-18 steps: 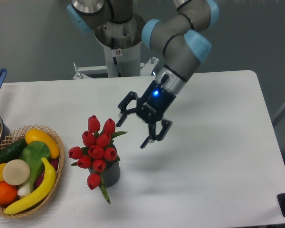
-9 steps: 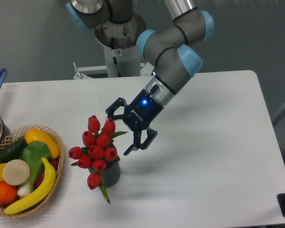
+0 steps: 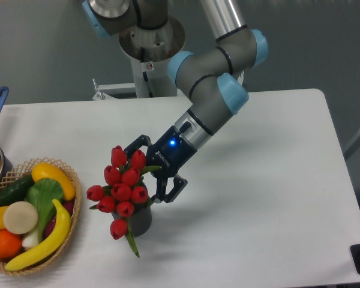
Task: Pick up the flowers from the vase
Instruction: 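Close the gripper around the tulip stems just above the vase rim, then lift the gripped tulips straight up out of the grey vase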
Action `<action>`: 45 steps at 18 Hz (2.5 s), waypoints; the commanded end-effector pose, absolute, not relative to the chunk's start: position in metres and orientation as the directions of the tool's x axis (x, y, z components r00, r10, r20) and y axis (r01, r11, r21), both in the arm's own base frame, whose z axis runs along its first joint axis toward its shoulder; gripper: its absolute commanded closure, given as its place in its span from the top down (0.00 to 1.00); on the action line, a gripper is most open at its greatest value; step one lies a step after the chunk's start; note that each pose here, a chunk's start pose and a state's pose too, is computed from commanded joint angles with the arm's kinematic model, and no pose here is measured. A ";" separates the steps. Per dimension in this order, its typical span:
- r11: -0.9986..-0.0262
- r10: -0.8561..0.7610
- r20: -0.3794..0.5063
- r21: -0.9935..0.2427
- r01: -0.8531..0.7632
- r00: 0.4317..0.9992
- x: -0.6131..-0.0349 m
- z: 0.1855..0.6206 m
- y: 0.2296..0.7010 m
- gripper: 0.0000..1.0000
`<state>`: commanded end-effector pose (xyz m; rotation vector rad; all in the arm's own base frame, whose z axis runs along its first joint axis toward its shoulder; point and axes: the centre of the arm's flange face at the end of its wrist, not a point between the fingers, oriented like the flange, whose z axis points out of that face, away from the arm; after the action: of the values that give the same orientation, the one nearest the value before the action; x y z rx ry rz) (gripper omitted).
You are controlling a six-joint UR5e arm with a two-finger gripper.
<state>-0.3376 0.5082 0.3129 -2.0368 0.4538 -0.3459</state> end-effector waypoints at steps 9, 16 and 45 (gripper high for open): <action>-0.429 -0.455 0.068 -0.891 -0.151 0.888 -0.337 0.316 0.509 0.39; -0.436 -0.440 0.088 -0.891 -0.127 0.894 -0.338 0.322 0.508 0.31; -0.328 -0.314 0.117 -0.945 0.008 0.942 -0.358 0.503 0.493 0.30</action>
<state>-0.3582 0.4925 0.5029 -1.8825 0.2232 -0.3297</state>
